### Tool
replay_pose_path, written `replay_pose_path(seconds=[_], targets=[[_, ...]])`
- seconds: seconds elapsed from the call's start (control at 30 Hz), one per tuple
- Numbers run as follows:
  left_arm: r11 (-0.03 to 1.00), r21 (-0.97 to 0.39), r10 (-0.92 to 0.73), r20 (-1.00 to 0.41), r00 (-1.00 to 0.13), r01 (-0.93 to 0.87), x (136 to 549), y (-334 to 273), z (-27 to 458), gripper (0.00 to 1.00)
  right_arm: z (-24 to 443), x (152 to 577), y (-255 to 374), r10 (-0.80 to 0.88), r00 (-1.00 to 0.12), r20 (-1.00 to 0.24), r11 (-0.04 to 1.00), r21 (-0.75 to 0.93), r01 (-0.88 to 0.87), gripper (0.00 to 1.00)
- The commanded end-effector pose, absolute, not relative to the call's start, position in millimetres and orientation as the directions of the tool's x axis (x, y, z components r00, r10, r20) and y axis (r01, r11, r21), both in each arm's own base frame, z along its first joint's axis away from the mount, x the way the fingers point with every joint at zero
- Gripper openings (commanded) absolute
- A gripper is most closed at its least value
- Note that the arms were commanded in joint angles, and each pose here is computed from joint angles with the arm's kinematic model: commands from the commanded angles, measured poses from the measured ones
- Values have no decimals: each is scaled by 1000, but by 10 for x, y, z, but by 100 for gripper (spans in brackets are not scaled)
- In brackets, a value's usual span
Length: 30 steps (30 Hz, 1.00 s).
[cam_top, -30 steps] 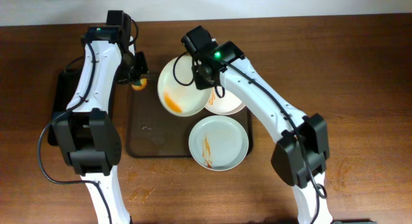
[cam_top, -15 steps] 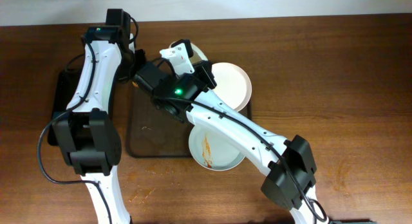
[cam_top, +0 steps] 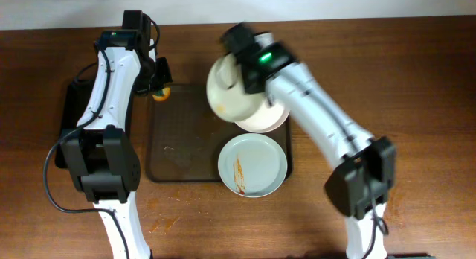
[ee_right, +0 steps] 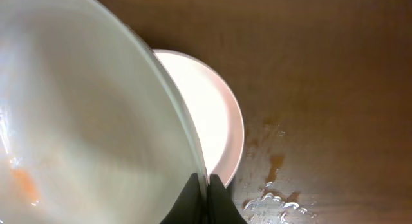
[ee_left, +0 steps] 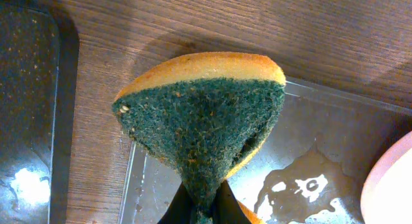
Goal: Clean dirty plates on tray and stack at the side
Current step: 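Lift the top-right plate with right gripper and place it right of tray, then grasp the left plate rim with the right gripper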
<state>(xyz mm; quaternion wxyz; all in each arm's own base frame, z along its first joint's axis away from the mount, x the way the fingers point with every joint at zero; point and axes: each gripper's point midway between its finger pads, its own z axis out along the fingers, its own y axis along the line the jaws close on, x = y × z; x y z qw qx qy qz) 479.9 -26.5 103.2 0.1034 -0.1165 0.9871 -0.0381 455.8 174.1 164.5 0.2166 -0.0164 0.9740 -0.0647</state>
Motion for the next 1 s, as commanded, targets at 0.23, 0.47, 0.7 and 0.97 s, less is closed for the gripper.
replay_pose_path(seconds=[0.23,0.47,0.7,0.97], targets=[[972,-109,-225,-207,-952,-206,4838,-275,1065,1,1153,4211,-731,481,-871,-97,873,135,468,4],[972,-110,-225,-210,-952,-205,4844,-275,1067,1,355,3641,-1075,603,-795,59,790,91,606,4],[973,-114,-224,-225,-948,-203,4882,-281,1076,1,623,3782,-825,519,-852,66,800,316,511,23],[972,-120,-227,-222,-948,-204,4877,-330,1076,1,1148,3595,570,106,-994,11,892,441,100,39]])
